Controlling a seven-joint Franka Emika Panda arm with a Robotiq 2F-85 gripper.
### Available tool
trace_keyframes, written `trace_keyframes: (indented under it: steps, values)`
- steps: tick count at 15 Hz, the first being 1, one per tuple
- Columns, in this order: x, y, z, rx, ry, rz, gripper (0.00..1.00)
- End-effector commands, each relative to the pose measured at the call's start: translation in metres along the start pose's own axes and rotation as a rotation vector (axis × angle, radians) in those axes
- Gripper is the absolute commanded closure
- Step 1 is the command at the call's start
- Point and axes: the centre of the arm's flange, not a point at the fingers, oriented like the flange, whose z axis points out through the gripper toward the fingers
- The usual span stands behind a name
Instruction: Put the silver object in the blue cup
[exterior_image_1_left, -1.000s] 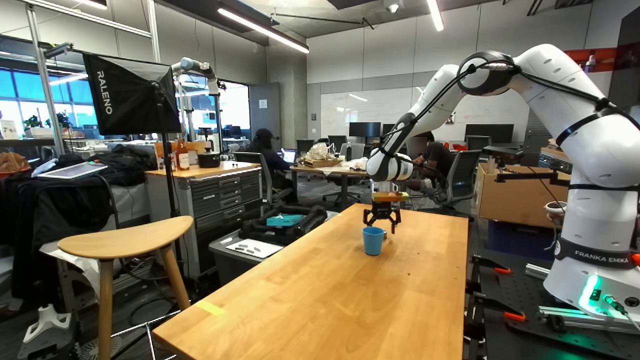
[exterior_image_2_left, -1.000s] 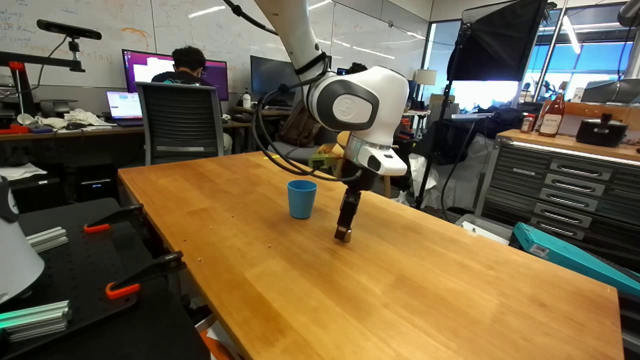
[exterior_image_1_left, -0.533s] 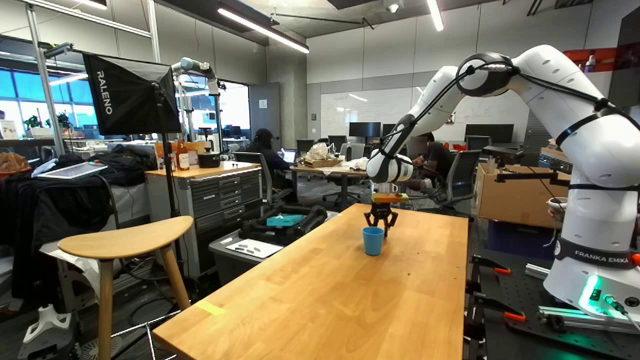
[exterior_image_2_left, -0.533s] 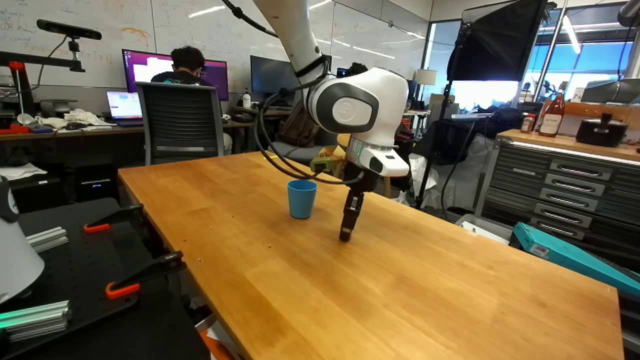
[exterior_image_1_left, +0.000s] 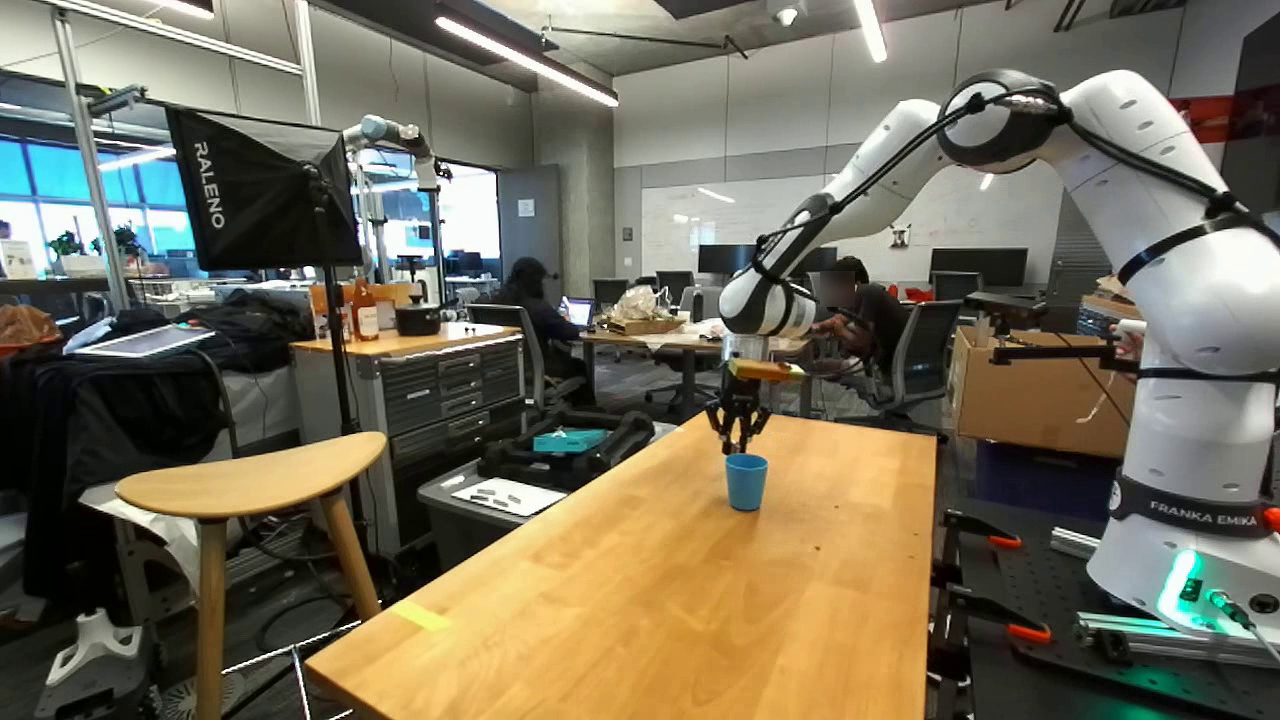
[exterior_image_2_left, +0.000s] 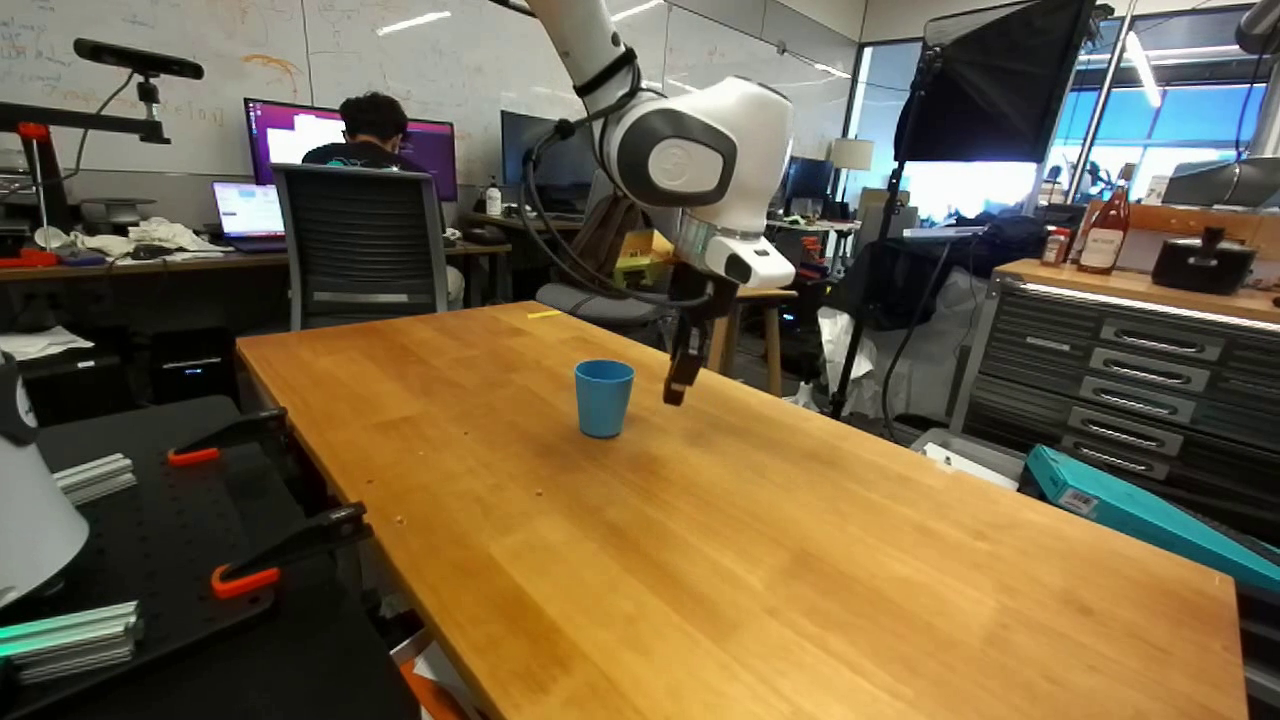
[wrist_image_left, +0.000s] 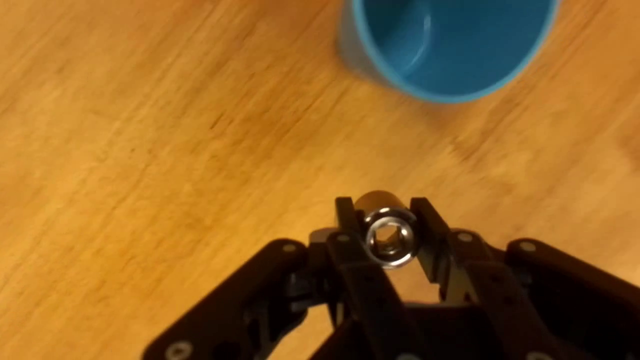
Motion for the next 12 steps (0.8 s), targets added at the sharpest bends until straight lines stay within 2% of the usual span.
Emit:
trace_keyframes:
  steps: [1, 6, 8, 12]
  values:
    - [-0.047, -0.034, -0.05, 0.096, -0.063, -0.119, 0.92]
    - [-0.074, -0.055, -0.08, 0.143, -0.153, -0.177, 0.92]
    - [-0.073, -0.048, -0.072, 0.131, -0.183, -0.153, 0.92]
    - [-0.058, -0.026, -0.044, 0.107, -0.179, -0.1, 0.92]
